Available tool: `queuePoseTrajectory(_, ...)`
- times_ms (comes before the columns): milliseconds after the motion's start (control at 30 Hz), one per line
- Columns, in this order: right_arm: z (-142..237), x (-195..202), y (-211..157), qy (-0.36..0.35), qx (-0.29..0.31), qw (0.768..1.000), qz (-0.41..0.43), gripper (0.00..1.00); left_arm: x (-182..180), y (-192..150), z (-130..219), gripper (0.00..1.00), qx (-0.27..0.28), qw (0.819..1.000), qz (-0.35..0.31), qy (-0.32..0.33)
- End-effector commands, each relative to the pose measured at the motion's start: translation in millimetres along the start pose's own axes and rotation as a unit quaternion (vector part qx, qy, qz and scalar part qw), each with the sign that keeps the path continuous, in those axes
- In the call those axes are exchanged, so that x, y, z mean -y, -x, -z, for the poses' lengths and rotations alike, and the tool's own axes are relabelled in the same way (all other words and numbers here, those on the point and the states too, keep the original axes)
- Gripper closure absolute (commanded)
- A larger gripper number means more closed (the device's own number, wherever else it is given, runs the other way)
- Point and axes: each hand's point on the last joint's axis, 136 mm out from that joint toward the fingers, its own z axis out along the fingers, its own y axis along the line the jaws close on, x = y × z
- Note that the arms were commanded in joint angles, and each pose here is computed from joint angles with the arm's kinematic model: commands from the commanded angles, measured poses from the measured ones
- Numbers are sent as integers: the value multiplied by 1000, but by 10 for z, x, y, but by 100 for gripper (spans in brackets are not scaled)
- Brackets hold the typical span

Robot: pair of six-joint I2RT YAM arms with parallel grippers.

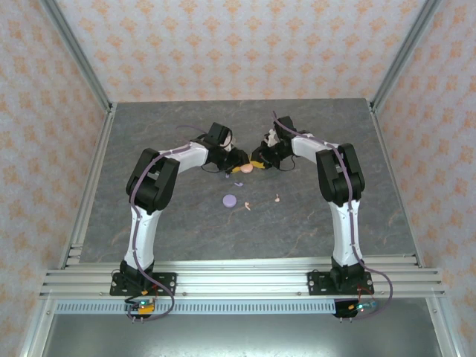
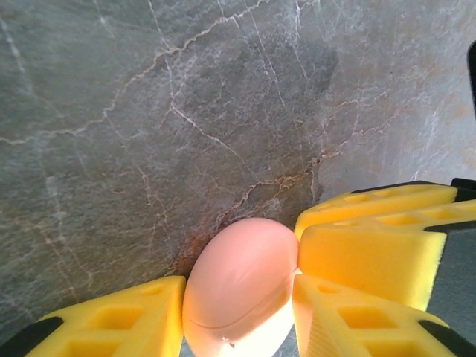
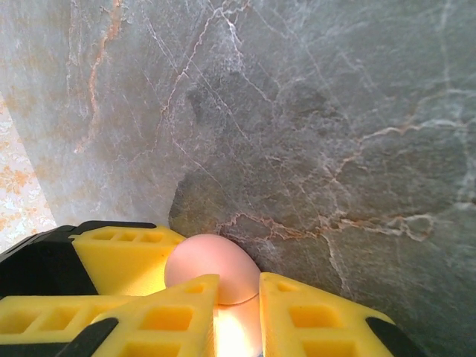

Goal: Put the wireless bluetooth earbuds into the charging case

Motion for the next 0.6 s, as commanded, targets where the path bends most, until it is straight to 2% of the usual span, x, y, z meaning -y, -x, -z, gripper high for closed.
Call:
queuePoseTrajectory(0, -35, 136, -116, -25, -7, 999, -21, 80, 196, 1, 8, 58, 15, 999, 1, -38)
queuePoseTrajectory(333, 1, 94, -119, -22, -3, 999, -23, 80, 291, 45, 70, 61, 30, 998, 8, -56)
queuePoseTrajectory(567, 50, 60, -114, -21, 1, 1000, -21, 79, 295, 73, 92, 66, 40, 997, 14, -57)
